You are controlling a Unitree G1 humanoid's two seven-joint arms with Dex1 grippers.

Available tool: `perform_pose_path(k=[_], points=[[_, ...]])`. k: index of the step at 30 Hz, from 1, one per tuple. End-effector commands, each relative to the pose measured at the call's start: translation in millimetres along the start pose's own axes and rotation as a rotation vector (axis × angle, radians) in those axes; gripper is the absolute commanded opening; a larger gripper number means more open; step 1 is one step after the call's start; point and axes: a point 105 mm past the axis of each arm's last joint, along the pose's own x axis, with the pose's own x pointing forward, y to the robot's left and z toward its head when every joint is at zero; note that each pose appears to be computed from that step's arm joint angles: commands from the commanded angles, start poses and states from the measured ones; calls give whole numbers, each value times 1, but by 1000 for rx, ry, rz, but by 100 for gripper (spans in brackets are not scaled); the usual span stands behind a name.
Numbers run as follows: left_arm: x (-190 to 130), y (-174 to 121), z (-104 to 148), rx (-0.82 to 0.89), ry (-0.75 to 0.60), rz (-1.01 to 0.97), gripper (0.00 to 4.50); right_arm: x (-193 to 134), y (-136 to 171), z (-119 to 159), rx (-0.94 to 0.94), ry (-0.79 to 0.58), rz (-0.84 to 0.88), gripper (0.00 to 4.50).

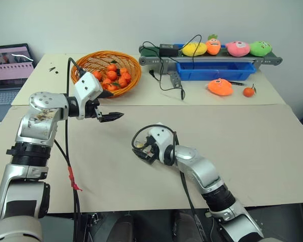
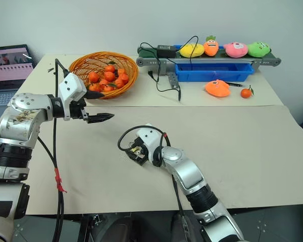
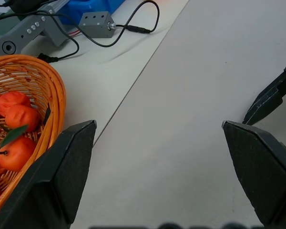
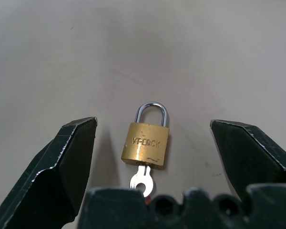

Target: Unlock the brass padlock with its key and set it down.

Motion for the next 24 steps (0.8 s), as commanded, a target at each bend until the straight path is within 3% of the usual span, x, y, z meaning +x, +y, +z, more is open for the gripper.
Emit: perform_pose_path(k=[1, 9, 17, 24], points=[[-9, 6, 14, 38, -26, 33, 450, -2, 0, 3, -18, -19, 3, 372], [-8, 8, 15, 38, -29, 34, 450, -5, -1, -10, -26, 30, 9, 103], [-7, 8, 15, 36, -33, 30, 450, -9, -4, -12, -49, 43, 18, 103], [-2, 0, 11, 27, -32, -3, 450, -27, -9, -3, -203, 41, 77, 103]])
